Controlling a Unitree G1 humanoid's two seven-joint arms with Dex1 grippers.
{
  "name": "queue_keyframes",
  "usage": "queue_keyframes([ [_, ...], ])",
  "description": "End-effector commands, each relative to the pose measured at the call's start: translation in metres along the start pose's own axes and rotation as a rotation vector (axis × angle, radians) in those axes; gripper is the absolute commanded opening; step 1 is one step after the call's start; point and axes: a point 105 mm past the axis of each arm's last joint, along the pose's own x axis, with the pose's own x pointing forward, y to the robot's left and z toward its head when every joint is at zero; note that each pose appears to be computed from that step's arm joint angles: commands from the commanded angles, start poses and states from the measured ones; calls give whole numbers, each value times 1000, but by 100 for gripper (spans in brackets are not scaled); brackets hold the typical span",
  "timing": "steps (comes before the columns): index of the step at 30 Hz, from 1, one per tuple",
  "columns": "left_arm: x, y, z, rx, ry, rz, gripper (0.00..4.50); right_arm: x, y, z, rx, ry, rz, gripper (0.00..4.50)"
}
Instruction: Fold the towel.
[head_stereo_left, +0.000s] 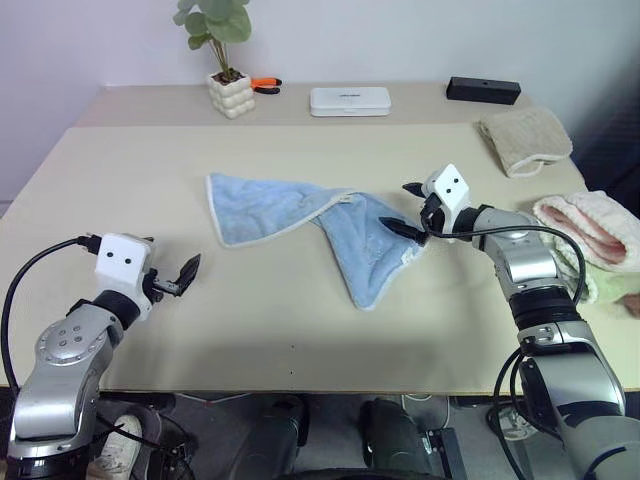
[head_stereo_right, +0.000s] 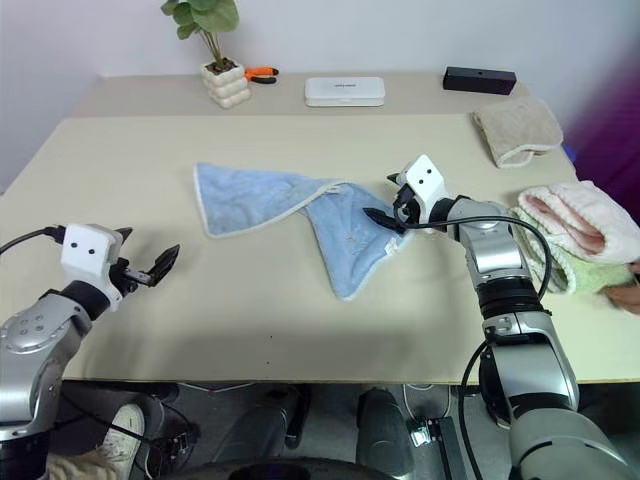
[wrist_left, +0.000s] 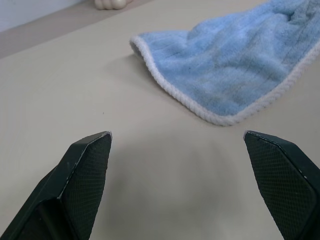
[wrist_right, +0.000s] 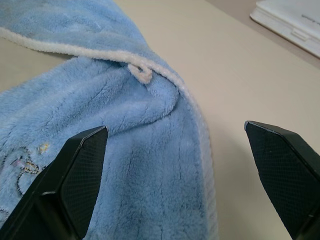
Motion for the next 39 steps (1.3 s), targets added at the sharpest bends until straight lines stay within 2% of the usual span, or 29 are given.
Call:
queue_keyframes([
  [1, 1, 4, 10, 29, -33, 7, 432, -7, -7, 7, -30, -31, -35, 450],
  [14, 7, -5, 17, 28, -69, -41, 432, -10, -3, 4, -10, -39, -37, 450],
  [18, 13, -34, 24, 51, -88, -208, 432, -11, 8, 9, 39, -73, 11, 450],
  [20, 20, -52, 27, 115, -78, -306, 432, -11, 15, 12, 43, -80, 26, 450],
  [23, 36, -58, 24, 206, -44, -343, 432, -10, 22, 14, 37, -81, 12, 450],
  [31, 83, -47, 3, 370, 64, -336, 432, -15, 34, 23, 54, -98, -30, 450],
  [39, 90, -24, -19, 392, 170, -314, 432, -22, 32, 24, 54, -85, -84, 450],
])
